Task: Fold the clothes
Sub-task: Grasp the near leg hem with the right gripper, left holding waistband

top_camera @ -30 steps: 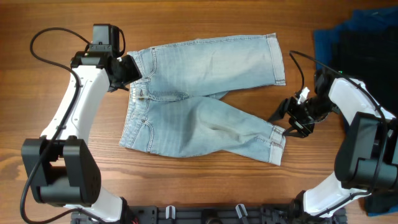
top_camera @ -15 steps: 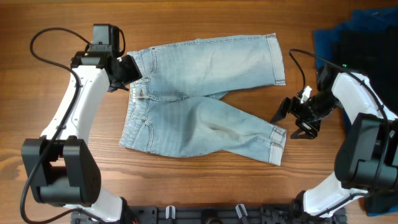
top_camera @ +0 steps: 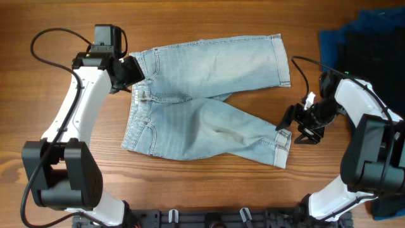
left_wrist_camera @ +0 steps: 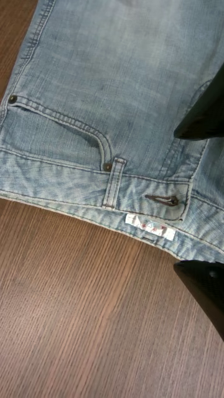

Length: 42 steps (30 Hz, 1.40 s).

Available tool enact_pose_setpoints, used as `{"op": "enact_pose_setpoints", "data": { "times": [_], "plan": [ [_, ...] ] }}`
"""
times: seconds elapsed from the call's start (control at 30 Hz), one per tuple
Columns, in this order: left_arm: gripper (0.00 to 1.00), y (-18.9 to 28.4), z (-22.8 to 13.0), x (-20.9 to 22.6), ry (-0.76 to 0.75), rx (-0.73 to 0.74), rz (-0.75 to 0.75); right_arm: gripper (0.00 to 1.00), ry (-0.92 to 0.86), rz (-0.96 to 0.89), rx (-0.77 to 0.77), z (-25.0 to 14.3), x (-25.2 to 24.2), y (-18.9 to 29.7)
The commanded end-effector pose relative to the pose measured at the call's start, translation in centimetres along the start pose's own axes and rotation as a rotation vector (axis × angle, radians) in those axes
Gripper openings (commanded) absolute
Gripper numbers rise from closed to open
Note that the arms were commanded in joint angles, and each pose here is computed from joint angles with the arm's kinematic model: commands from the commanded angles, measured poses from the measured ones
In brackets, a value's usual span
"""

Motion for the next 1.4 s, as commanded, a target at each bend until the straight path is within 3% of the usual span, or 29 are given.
{"op": "enact_pose_setpoints", "data": {
  "times": [0.0, 0.7, 0.8, 0.9, 1.07, 1.17, 1.37],
  "plan": [
    [0.62, -0.4, -0.1, 0.1, 0.004, 0.014, -0.006, 0.71, -0.010, 0.027, -0.004, 0.3, 0.3, -0.4],
    [0.63, -0.4, -0.1, 0.1, 0.004, 0.011, -0.007, 0.75, -0.069, 0.082, -0.008, 0.6, 0.9, -0.3],
    [0.63, -0.4, -0.1, 0.1, 0.004, 0.010, -0.007, 0.70, -0.078, 0.084, -0.014, 0.7, 0.9, -0.3],
    [0.64, -0.4, -0.1, 0.1, 0.004, 0.010, -0.007, 0.56, -0.074, 0.090, -0.023, 0.9, 1.0, -0.3],
    [0.65, -0.4, -0.1, 0.1, 0.004, 0.010, -0.007, 0.54, -0.099, 0.090, -0.022, 0.9, 1.0, -0.3],
    [0.66, -0.4, -0.1, 0.1, 0.003, 0.011, -0.007, 0.55, -0.118, 0.149, 0.018, 0.5, 1.5, -0.3],
    [0.66, -0.4, -0.1, 0.1, 0.003, 0.011, -0.007, 0.67, -0.105, 0.176, 0.039, 0.3, 1.8, -0.2]
  ]
}}
Point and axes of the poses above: each gripper's point midway between its finger pads, its own y axis back along the fingers, its own x axis along the line the jaws close on, z = x × y, the point moved 8 cm from there along y, back along the fingers, and after that the axes turned 12 degrees about -y, right-handed, at the moved point
